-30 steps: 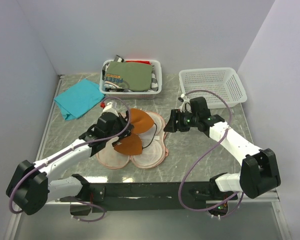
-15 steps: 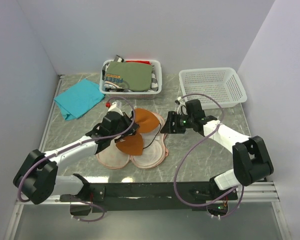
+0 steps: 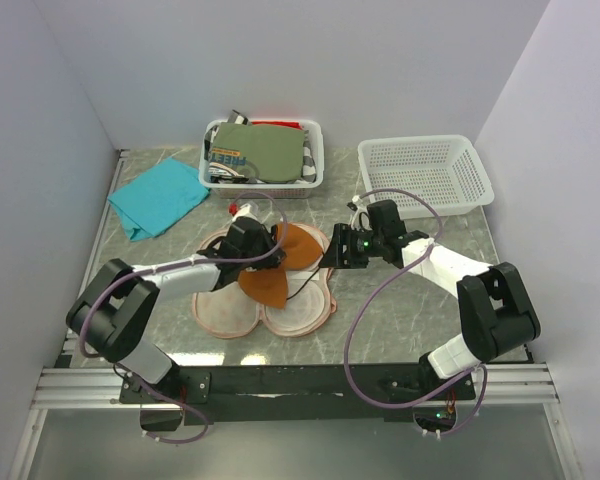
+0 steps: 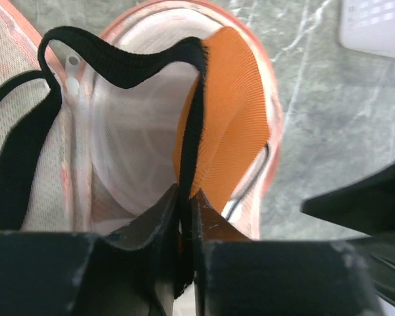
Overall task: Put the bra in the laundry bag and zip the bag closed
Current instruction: Adjust the bra in the laundry bag.
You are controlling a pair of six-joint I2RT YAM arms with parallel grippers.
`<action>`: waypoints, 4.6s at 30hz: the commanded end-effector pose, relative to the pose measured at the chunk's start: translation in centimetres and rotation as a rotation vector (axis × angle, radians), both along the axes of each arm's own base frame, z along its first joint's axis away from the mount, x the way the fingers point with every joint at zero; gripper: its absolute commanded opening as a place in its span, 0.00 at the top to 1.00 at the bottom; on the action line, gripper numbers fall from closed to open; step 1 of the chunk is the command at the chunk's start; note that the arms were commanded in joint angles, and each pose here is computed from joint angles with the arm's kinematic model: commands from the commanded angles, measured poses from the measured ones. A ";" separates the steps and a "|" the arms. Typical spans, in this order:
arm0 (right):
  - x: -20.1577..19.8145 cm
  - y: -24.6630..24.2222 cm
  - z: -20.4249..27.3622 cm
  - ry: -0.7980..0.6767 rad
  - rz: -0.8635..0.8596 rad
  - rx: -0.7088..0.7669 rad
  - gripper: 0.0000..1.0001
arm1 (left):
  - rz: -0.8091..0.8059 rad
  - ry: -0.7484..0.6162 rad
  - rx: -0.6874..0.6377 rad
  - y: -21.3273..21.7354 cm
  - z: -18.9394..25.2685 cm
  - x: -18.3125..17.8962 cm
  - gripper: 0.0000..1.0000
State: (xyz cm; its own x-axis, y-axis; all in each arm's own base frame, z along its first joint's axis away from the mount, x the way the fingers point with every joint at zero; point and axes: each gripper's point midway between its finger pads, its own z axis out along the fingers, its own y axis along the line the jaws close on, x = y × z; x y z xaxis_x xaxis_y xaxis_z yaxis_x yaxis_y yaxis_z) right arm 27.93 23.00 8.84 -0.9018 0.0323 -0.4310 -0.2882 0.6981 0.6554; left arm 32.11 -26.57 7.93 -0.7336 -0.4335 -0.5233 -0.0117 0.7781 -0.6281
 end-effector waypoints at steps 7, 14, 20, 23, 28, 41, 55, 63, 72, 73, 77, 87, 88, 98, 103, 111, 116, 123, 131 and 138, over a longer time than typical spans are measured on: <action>-0.4 1.0 1.8 -0.062 0.040 0.036 0.35 | 0.052 -0.075 0.121 0.8 0.9 2.8 0.14; -1.0 1.4 2.7 -0.076 0.057 0.049 0.35 | 0.090 -0.112 0.173 2.8 2.8 2.3 0.04; -2.0 2.1 3.7 -0.083 0.088 0.065 0.34 | 0.141 -0.139 0.247 5.8 4.8 1.0 0.04; -2.9 2.8 4.2 -0.083 0.110 0.075 0.34 | 0.175 -0.119 0.310 7.8 4.2 -0.1 0.04; -5.4 5.0 4.5 -0.030 0.148 0.144 0.35 | 0.188 -0.061 0.330 9.5 0.9 -2.6 0.04; -7.0 10.8 2.5 0.094 0.135 0.239 0.45 | 0.209 -0.010 0.324 9.9 -1.6 -3.5 0.04; -6.9 12.7 1.1 0.142 0.145 0.255 0.50 | 0.184 -0.022 0.279 9.5 -0.9 -4.0 0.04; -6.1 12.8 0.5 0.135 0.121 0.226 0.65 | 0.185 -0.040 0.263 9.5 -0.1 -4.1 0.04; -6.1 12.8 0.4 0.132 0.126 0.223 0.95 | 0.180 -0.037 0.266 9.5 -0.2 -4.2 0.04; -6.1 12.7 0.5 0.131 0.127 0.222 0.96 | 0.183 -0.039 0.264 9.5 -0.1 -4.1 0.04; -6.4 12.4 1.3 0.112 0.142 0.221 0.97 | 0.190 -0.048 0.268 9.7 0.5 -4.1 0.04; -7.1 9.7 3.3 0.040 0.226 0.113 0.96 | 0.223 -0.130 0.255 10.8 4.7 -4.1 0.04; -6.9 9.2 3.1 0.035 0.221 0.096 0.97 | 0.223 -0.131 0.260 11.0 4.8 -4.3 0.04; -7.4 4.5 1.3 0.037 0.204 -0.048 0.95 | 0.228 -0.151 0.262 11.3 5.6 -4.3 0.04; -7.7 2.9 0.8 0.037 0.201 -0.099 0.94 | 0.209 -0.148 0.252 10.9 5.6 -4.2 0.04; -7.9 0.8 -1.1 0.071 0.204 -0.170 0.92 | 0.189 -0.148 0.248 10.3 5.4 -4.0 0.04; -7.7 0.4 -2.0 0.085 0.187 -0.204 0.92 | 0.181 -0.139 0.247 10.1 5.0 -4.0 0.04; -7.1 0.0 -2.4 0.080 0.153 -0.238 0.61 | 0.104 -0.157 0.216 8.6 5.0 -3.9 0.04; -5.0 -0.3 -0.4 -0.008 0.000 -0.220 0.41 | -0.157 -0.183 0.117 4.6 4.6 -5.8 0.03; -5.8 0.6 0.4 0.004 0.015 -0.146 0.41 | -0.253 -0.131 0.077 3.7 3.1 -8.2 0.03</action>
